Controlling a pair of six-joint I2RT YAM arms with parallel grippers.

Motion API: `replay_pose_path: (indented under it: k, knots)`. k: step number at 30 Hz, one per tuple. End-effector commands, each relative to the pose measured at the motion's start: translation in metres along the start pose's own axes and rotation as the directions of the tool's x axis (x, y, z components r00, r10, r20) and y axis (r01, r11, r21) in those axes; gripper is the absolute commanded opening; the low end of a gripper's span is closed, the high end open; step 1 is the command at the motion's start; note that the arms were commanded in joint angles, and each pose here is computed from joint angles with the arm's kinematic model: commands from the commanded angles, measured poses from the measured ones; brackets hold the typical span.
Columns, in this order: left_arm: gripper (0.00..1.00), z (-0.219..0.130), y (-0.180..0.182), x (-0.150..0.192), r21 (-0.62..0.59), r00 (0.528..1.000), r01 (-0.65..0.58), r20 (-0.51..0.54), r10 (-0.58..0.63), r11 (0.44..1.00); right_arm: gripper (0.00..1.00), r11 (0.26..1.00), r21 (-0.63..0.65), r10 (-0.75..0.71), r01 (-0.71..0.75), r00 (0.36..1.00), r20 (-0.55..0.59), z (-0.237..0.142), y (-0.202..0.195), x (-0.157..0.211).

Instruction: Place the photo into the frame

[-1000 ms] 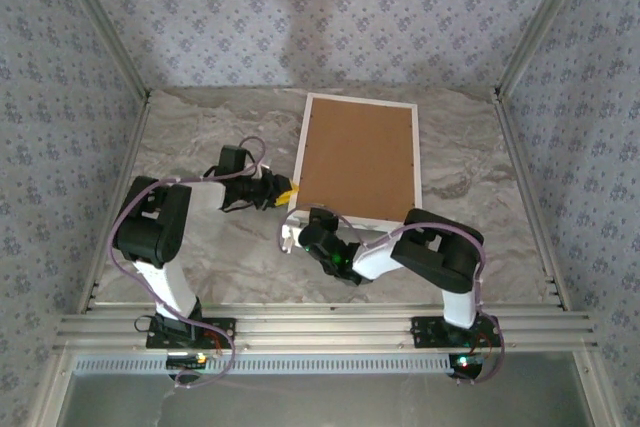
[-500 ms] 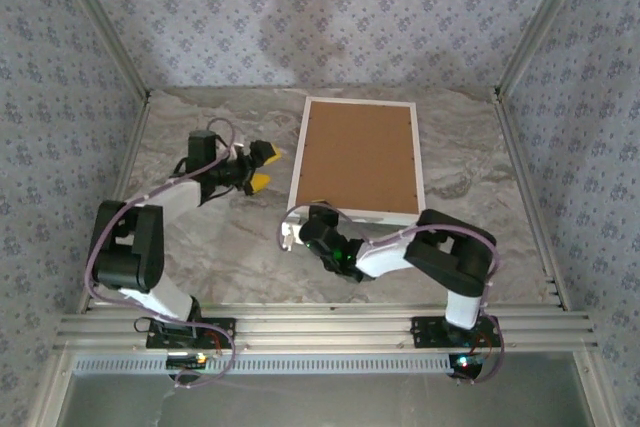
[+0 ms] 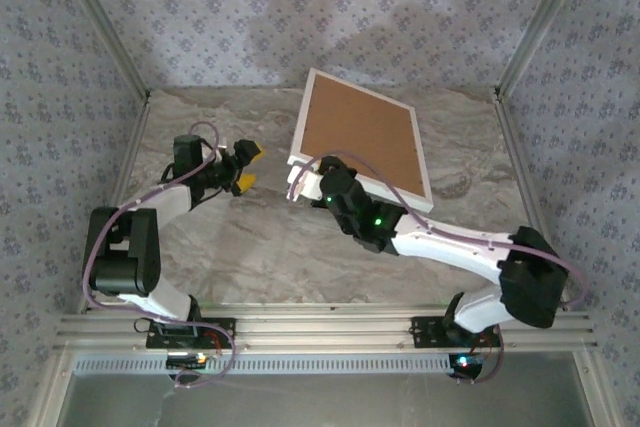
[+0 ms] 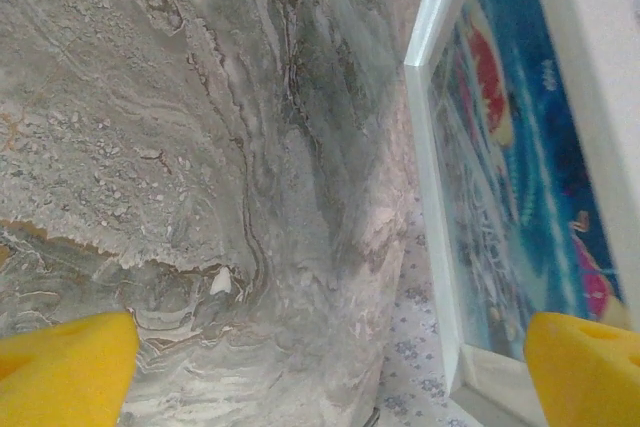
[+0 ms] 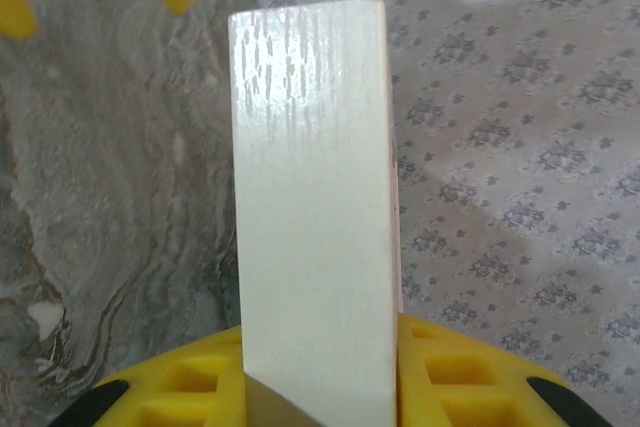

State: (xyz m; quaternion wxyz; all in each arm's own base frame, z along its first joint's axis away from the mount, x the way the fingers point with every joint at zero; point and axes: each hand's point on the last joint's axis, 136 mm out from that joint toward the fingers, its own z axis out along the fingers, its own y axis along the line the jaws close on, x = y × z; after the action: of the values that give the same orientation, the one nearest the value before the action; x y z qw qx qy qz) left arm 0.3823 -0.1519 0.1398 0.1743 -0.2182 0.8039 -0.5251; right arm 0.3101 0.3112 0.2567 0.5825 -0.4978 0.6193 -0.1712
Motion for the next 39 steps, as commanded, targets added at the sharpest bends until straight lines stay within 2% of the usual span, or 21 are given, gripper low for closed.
replay_pose_path:
  k: [1, 7, 13, 20, 24, 28, 39]
  knots:
    - [0.99, 0.001, 0.001, -0.003, 0.012, 1.000, -0.002, 0.008, 0.002, 1.000, 0.00, 0.976, -0.013, 0.218, -0.218, 0.965, 0.148, -0.026, -0.053, -0.041]
    - [0.99, 0.002, 0.003, -0.007, 0.009, 1.000, 0.012, 0.016, -0.013, 1.000, 0.00, 0.903, -0.143, 0.429, -0.405, 0.876, 0.221, -0.047, -0.094, -0.048]
    - [0.99, 0.003, 0.004, -0.009, 0.008, 1.000, 0.023, 0.021, -0.023, 1.000, 0.00, 0.786, -0.200, 0.618, -0.585, 0.744, 0.254, -0.064, -0.135, -0.031]
    - [0.98, 0.004, 0.004, -0.011, 0.008, 0.999, 0.031, 0.024, -0.031, 0.999, 0.00, 0.638, -0.185, 0.761, -0.748, 0.576, 0.298, -0.088, -0.184, 0.005]
    - [0.98, 0.006, 0.005, -0.012, 0.012, 0.999, 0.038, 0.025, -0.038, 0.999, 0.00, 0.542, -0.132, 0.816, -0.830, 0.483, 0.319, -0.101, -0.206, 0.036]
    - [0.99, 0.008, 0.005, -0.014, 0.018, 0.999, 0.046, 0.026, -0.046, 0.999, 0.00, 0.424, -0.081, 0.870, -0.902, 0.380, 0.314, -0.108, -0.212, 0.071]
    - [0.99, 0.014, 0.008, -0.015, 0.020, 0.999, 0.053, 0.011, -0.053, 0.998, 0.00, 0.077, 0.021, 0.962, -0.997, 0.079, 0.260, -0.100, -0.186, 0.175]
